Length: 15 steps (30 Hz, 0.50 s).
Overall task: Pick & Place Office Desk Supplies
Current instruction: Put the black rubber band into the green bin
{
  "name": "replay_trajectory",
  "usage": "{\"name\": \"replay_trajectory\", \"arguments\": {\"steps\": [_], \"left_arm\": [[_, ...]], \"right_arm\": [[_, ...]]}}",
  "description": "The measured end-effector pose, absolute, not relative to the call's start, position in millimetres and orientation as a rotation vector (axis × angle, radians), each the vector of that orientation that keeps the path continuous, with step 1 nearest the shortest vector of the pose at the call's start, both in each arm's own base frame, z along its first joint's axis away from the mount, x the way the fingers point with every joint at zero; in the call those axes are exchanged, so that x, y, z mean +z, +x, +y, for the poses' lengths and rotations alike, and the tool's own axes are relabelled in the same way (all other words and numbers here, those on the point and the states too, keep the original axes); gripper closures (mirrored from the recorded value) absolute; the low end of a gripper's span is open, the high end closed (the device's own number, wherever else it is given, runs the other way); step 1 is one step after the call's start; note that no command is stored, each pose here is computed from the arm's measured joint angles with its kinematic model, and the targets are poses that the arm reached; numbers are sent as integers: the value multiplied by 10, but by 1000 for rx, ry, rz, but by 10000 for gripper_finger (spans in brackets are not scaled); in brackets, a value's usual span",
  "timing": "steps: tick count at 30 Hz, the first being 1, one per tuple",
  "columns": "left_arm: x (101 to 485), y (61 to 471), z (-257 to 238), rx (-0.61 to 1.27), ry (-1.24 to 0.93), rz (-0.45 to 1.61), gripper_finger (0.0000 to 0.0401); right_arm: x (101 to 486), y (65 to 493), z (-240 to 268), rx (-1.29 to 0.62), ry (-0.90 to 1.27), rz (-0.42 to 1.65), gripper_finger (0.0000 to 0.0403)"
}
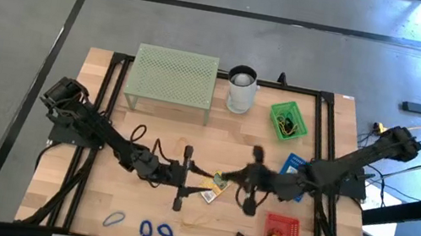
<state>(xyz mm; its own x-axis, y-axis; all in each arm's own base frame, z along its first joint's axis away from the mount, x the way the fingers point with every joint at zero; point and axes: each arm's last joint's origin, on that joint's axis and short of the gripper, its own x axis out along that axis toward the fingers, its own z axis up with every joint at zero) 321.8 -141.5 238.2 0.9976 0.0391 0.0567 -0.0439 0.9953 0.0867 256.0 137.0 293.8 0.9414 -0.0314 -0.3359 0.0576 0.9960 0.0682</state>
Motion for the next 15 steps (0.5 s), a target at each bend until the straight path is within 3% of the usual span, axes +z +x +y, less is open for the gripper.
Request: {"name": "replay_trajectory", "arguments": {"steps": [6,15], "left_arm": [[2347,3221,-1361,185,101,-13,240],[2345,3220,-1359,197,101,-11,242]], "right_arm": [[2990,2246,1061,-221,188,487,393],[2729,2021,590,-634,247,772,393]]}}
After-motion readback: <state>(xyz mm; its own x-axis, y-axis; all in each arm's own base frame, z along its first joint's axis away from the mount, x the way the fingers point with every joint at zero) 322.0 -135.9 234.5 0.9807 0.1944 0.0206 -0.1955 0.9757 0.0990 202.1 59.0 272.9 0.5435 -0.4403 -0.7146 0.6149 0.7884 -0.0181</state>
